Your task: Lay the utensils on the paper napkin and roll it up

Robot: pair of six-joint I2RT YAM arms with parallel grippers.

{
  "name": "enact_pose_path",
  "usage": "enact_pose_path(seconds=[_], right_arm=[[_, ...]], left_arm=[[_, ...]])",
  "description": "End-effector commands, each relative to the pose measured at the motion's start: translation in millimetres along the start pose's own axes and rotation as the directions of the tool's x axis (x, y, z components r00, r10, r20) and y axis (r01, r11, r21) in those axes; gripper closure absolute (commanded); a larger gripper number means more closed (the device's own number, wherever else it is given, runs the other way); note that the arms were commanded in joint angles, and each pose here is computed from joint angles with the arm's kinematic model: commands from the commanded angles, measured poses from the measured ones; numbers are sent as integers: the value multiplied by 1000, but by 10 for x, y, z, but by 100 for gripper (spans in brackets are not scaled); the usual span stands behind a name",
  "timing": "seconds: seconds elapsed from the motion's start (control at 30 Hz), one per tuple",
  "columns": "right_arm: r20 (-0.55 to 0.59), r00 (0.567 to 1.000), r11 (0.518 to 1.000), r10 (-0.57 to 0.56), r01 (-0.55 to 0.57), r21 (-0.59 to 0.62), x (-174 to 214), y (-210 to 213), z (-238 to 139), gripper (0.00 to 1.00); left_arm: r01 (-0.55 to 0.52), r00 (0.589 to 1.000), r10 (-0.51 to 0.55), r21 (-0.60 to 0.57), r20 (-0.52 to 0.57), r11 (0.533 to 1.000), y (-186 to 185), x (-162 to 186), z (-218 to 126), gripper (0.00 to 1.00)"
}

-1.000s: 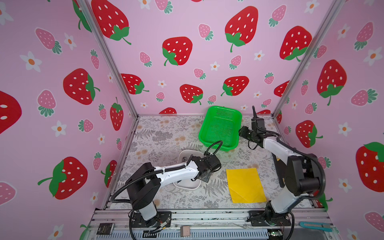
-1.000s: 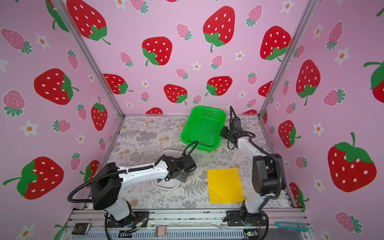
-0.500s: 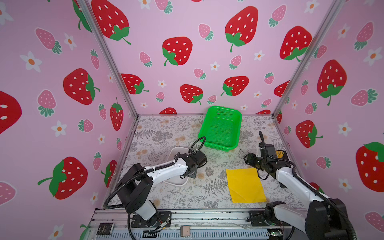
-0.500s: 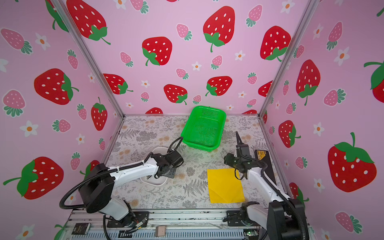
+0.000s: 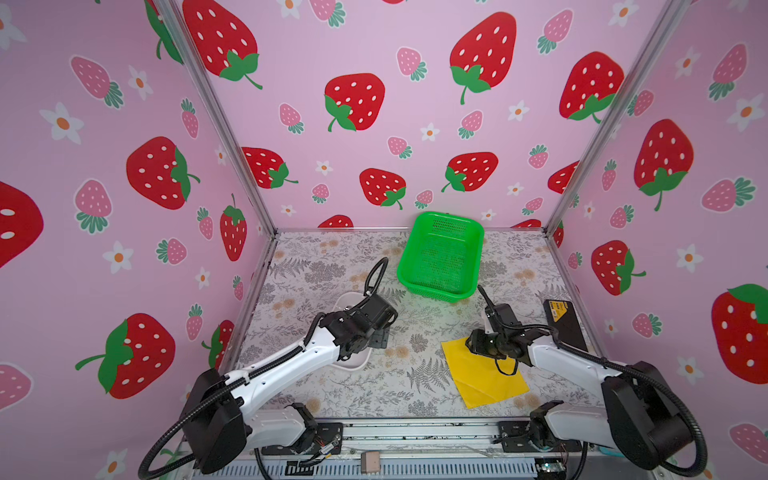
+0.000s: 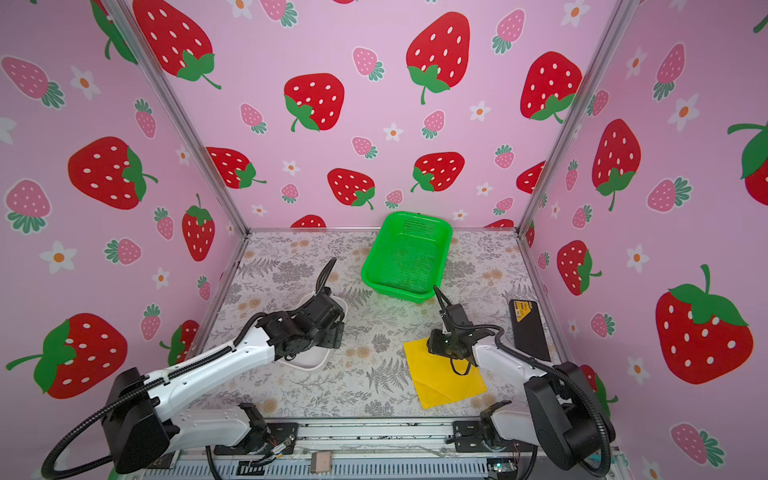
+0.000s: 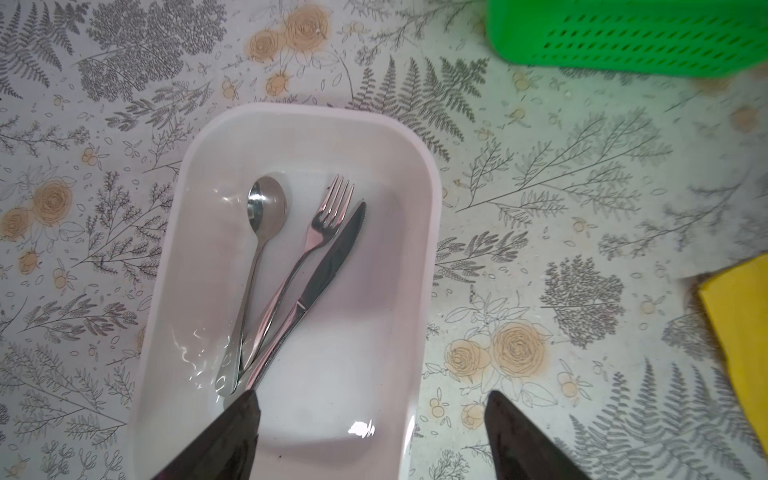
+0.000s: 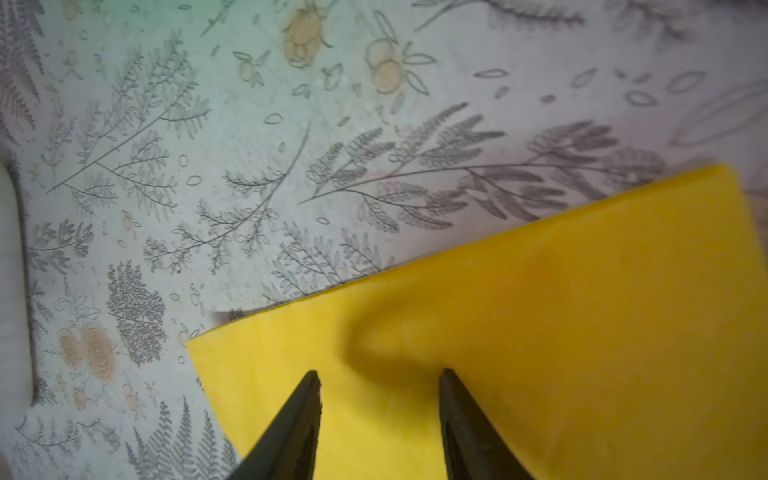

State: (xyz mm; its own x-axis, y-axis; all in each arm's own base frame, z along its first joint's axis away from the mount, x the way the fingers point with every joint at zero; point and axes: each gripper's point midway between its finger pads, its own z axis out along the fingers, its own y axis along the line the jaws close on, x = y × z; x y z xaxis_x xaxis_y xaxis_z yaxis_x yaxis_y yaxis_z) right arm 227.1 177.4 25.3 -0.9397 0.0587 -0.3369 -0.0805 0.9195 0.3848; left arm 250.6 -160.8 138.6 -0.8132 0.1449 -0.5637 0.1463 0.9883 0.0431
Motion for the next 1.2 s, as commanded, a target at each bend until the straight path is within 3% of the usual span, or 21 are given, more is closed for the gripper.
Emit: enact_pose_path(seconds=[0.0, 0.2, 0.3, 0.43, 0.57, 0.67, 0.8, 0.97, 1.17], right_arm=[[-58, 997, 999, -53, 52, -9, 183, 176, 180, 52], [-20, 986, 982, -165, 162, -92, 114, 801, 455, 53], [19, 986, 974, -166, 167, -151, 60, 1117, 535, 55], [106, 979, 965, -175, 192, -178, -113, 1372, 325, 55], [227, 964, 983, -136, 160, -87, -269, 1080, -73, 57], [250, 963, 992, -101, 116, -46, -229, 711, -253, 59], [198, 980, 996, -22, 38, -78, -54, 305, -281, 65], [138, 990, 983, 23, 4, -186, 54, 249, -226, 71], [83, 996, 992, 19, -9, -128, 130, 136, -91, 72]], left_arm=[[45, 999, -46, 45, 22, 998, -22, 3, -71, 14], [106, 994, -108, 190, 2, 976, -248, 37, -102, 18], [149, 989, -147, 222, -22, 964, -308, 81, -83, 23], [159, 987, -155, 314, -38, 936, -465, 86, -127, 28], [148, 989, -136, 447, -58, 882, -790, 62, -216, 41], [119, 993, -92, 505, -77, 855, -1091, 100, -230, 47], [96, 990, -29, 501, -141, 860, -1418, 245, -95, 58], [101, 976, 6, 477, -217, 873, -1718, 437, 166, 65], [116, 959, 8, 419, -283, 901, -1752, 658, 449, 67]])
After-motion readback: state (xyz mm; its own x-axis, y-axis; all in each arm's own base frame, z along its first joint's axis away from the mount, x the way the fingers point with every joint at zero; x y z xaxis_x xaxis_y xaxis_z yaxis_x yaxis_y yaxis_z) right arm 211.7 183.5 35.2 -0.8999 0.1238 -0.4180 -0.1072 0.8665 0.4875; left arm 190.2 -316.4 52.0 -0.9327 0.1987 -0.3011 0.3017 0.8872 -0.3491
